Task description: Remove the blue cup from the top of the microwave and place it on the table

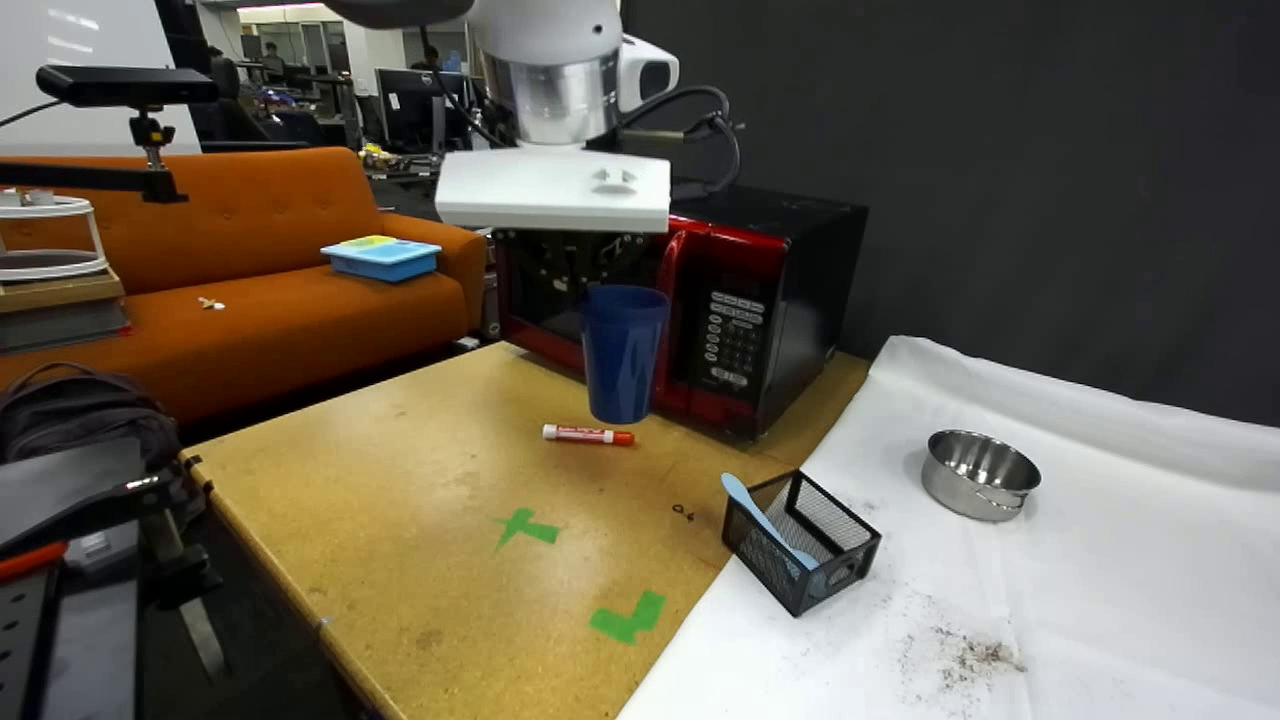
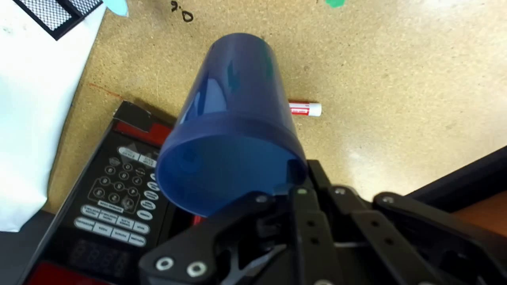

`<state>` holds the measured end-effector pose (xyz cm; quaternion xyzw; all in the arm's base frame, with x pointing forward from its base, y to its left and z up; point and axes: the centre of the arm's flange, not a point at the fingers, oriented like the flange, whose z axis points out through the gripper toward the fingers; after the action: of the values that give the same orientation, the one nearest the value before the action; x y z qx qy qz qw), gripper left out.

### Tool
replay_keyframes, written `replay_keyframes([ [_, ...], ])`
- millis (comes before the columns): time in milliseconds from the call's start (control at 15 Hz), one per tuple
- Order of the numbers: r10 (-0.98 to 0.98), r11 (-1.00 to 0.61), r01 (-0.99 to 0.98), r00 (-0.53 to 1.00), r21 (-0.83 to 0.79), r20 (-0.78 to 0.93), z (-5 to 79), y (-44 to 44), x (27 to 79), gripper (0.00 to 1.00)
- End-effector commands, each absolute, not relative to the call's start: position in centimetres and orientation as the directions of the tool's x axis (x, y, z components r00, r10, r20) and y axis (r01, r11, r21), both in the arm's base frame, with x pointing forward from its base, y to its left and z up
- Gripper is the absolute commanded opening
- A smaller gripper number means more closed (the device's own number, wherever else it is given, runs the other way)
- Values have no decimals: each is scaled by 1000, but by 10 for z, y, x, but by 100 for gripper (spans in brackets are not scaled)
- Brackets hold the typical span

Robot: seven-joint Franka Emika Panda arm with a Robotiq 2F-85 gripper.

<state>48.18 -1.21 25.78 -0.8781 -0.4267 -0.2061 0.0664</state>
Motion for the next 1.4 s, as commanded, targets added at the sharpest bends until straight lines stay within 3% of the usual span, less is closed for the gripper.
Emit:
replay_keyframes([
  [0,696,-637,769,547,48,465,214,-27,493,1],
  [533,679,-673,734,565,88,469,175,-45,432,1],
  [1333,611,-764,636,661,108,435,120,-99,402,1],
])
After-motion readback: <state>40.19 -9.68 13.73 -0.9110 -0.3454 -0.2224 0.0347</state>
